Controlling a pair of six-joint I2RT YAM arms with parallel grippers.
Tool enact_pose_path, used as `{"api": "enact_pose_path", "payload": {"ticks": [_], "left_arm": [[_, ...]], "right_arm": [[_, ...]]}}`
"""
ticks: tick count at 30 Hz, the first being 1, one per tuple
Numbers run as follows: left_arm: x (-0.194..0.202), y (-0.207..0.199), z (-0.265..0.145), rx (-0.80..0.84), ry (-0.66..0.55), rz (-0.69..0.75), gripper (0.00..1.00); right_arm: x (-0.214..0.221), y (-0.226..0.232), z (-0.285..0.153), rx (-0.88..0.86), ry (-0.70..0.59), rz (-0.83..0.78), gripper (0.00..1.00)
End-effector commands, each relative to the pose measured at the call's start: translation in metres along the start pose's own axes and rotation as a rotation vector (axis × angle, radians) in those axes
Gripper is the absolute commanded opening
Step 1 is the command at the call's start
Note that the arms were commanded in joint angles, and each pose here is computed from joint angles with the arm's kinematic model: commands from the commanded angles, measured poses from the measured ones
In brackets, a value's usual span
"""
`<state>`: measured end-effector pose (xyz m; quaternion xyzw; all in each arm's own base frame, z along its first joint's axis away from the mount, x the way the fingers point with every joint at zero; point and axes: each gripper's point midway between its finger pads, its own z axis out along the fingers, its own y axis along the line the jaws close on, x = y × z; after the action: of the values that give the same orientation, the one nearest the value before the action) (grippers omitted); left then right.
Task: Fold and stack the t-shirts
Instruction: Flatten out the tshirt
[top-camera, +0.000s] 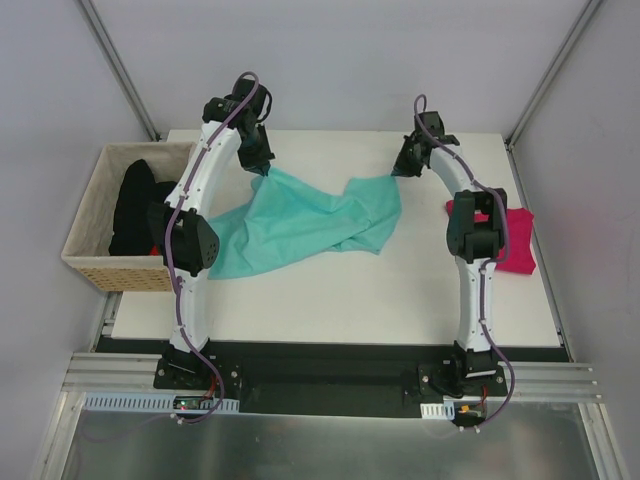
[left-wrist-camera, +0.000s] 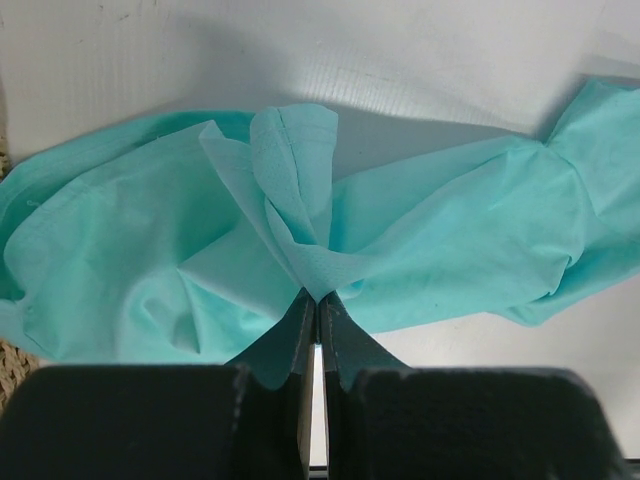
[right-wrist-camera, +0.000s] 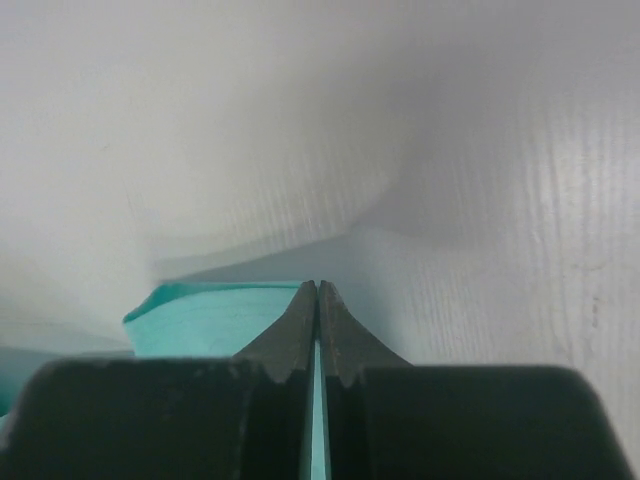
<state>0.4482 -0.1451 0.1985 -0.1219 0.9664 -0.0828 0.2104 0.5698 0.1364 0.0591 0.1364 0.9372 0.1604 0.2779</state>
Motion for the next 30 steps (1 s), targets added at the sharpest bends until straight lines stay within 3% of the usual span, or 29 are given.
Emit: {"api": "enact_pose_path", "payload": {"ticks": [1,18,30], "left_arm": [[-0.019,0.004,-0.025,-0.007,-0.092,-0.025,0.0],[-0.079,0.024,-0.112,0.011,-0.411,-0.065,0.0],[-0.092,0.029,-0.139,0.028,-0.498,-0.07,0.0]], "right_arm": [[-0.063,0.028,-0.087,-0.043,-0.197,-0.054,0.01],[-0.141,0.026,-0.264,0.025,-0.547,-0.158,0.01],[-0.15,0.013,-0.326,0.09,-0.664,-0.207,0.01]]}}
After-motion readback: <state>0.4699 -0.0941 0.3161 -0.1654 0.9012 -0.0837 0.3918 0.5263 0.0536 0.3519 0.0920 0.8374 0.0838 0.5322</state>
